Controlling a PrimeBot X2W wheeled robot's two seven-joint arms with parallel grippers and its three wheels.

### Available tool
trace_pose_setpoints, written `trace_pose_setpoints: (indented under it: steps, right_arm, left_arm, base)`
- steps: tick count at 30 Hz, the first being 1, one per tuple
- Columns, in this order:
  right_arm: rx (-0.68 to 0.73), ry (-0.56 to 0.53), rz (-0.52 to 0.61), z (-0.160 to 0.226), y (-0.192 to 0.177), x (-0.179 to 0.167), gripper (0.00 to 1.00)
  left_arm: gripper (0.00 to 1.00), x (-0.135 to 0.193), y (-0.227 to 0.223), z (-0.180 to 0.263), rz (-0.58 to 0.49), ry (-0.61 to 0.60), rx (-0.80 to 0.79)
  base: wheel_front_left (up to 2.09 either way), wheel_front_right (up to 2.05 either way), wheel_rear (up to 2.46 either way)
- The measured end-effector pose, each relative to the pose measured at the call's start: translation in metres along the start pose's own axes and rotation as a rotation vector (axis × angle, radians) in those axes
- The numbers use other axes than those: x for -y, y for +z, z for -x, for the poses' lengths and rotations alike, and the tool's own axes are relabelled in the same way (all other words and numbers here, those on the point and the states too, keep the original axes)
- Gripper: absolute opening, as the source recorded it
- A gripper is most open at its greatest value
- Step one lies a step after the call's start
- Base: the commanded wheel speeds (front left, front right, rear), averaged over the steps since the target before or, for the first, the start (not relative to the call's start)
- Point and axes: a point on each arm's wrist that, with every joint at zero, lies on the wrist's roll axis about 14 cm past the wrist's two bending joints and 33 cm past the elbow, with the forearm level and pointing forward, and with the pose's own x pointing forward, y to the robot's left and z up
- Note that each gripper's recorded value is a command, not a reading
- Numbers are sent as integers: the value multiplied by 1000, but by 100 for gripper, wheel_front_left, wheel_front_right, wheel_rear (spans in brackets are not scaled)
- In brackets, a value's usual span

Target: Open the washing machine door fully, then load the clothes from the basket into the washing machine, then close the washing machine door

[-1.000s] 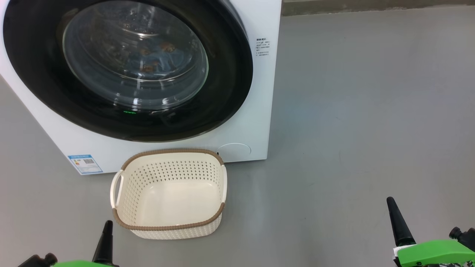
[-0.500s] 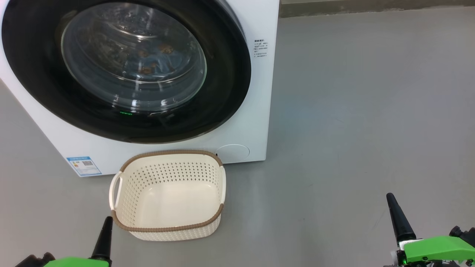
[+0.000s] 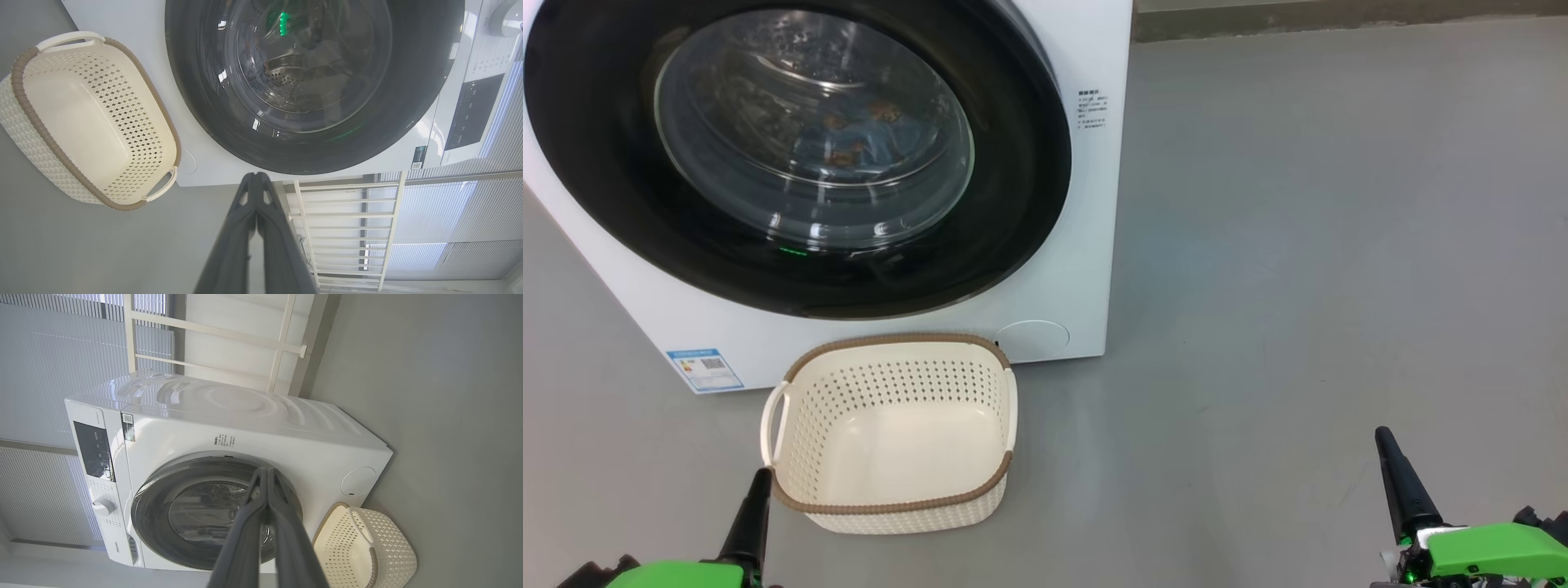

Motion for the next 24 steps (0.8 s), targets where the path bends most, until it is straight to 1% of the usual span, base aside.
trace_pose_setpoints:
  steps: [15,24]
  right_arm:
    - [-4,21,-159,-2,2,-6,0]
    - [-2,22,-172,-2,3,-6,0]
  left_arm:
    - [0,8,-2,-5,169,-28,-22]
    - [0,7,-2,-5,173,-28,-21]
  base:
    - [0,0,0]
    - [0,0,0]
